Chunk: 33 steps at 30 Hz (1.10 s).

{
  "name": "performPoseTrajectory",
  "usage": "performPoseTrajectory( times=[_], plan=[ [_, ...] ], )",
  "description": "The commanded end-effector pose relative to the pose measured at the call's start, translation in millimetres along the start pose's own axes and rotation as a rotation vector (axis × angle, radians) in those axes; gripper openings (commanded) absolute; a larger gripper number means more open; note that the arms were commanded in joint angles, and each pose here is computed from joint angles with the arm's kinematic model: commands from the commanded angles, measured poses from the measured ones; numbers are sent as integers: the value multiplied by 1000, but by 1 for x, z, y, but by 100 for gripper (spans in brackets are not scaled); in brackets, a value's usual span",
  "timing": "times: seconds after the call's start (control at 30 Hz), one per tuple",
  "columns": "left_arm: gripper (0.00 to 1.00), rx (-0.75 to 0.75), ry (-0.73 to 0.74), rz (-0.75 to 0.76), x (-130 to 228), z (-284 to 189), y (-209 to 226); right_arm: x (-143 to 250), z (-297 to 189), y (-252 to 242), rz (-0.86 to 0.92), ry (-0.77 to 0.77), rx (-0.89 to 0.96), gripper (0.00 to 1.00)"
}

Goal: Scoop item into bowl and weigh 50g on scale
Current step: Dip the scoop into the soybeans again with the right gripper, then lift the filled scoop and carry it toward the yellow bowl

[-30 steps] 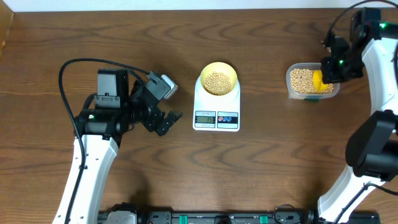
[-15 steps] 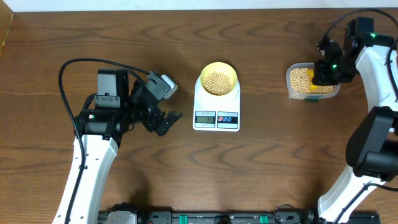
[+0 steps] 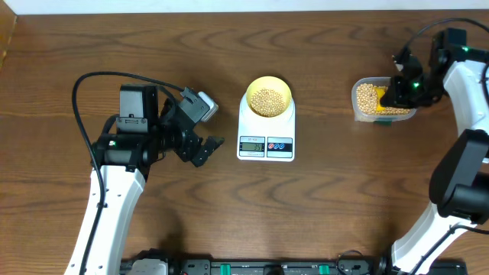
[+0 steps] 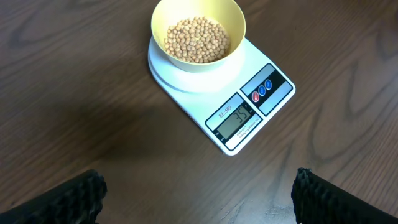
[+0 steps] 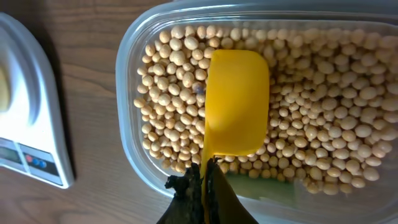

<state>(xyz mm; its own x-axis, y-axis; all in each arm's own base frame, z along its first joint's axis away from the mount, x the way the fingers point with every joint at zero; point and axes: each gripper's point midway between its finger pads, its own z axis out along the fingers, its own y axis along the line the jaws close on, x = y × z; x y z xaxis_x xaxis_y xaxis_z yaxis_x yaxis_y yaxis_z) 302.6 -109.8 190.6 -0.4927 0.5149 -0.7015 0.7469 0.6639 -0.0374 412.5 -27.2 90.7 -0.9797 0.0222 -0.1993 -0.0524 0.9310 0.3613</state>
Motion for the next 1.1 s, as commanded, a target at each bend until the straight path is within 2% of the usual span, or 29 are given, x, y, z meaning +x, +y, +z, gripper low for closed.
performPoseTrajectory(
  times=[0.0, 0.63, 1.07],
  plan=[
    [98, -1, 13, -12, 5, 2, 1, -1, -7, 11, 52, -35, -133, 1],
    [98, -2, 13, -12, 5, 2, 1, 4, -55, -41, 276, -184, -318, 1],
    [98, -1, 13, -12, 5, 2, 1, -14, -79, -11, 218, -300, -554, 1]
  ],
)
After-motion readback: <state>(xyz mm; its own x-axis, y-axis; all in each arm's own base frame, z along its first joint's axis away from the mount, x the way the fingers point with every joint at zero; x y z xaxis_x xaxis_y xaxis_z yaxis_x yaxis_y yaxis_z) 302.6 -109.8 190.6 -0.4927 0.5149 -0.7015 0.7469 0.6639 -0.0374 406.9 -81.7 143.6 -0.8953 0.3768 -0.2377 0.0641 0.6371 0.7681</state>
